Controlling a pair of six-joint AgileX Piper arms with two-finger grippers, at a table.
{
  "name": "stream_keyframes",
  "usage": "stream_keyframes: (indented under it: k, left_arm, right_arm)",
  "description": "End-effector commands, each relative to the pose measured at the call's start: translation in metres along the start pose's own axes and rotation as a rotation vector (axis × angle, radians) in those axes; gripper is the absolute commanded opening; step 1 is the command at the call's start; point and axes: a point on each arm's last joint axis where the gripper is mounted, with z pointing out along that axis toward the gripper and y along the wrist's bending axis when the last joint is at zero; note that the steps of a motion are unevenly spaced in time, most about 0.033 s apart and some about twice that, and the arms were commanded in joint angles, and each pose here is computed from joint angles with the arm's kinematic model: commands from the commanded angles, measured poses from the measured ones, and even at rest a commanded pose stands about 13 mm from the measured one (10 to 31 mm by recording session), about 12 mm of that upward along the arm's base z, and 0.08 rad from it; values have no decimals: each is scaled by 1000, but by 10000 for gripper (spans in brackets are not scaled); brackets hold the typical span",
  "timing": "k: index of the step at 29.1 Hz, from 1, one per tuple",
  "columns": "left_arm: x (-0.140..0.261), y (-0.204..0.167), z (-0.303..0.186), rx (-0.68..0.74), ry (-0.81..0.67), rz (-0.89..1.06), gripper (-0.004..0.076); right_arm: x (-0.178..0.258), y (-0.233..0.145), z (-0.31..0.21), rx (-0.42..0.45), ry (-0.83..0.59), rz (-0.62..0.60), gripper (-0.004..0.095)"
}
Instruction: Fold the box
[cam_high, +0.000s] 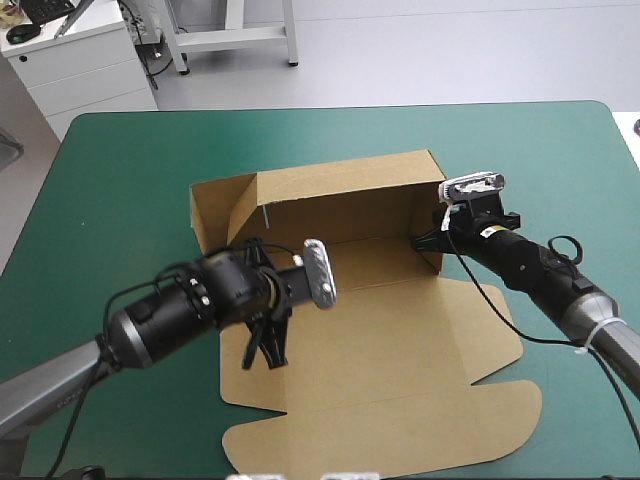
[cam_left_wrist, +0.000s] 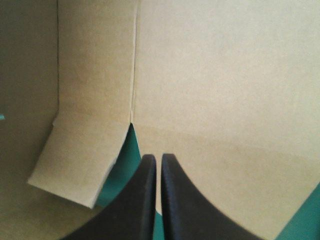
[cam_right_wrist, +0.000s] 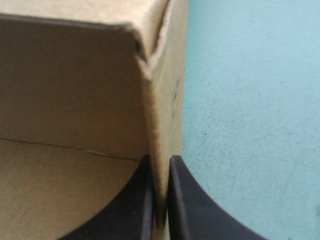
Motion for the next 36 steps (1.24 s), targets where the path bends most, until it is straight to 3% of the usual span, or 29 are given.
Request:
stream_keyframes:
  k: [1, 8, 12, 17, 26, 32, 36]
  left_arm:
    - [19, 43, -31, 80, -88, -213, 13]
    - [70, 111, -55, 164, -306, -717, 13]
    - [104, 140, -80, 158, -546, -950, 13]
    - [153, 163, -97, 109, -678, -1171, 13]
    - [223, 177, -107, -46, -730, -1533, 13]
    - [240, 166, -72, -19, -683, -1675, 13]
    - [252, 155, -47, -36, -642, -1777, 13]
  right_arm:
    - [-20, 0, -11, 14, -94, 15, -11]
    - [-19, 1, -11, 1, -75, 14, -13]
    - [-17, 2, -11, -9, -61, 14, -13]
    - [-16, 3, -11, -19, -47, 13, -13]
    - [-14, 4, -11, -34, -23, 46, -13]
    - [-22, -8, -15, -38, 5, 100, -12]
    - [-51, -27, -29, -77, 76, 144, -6]
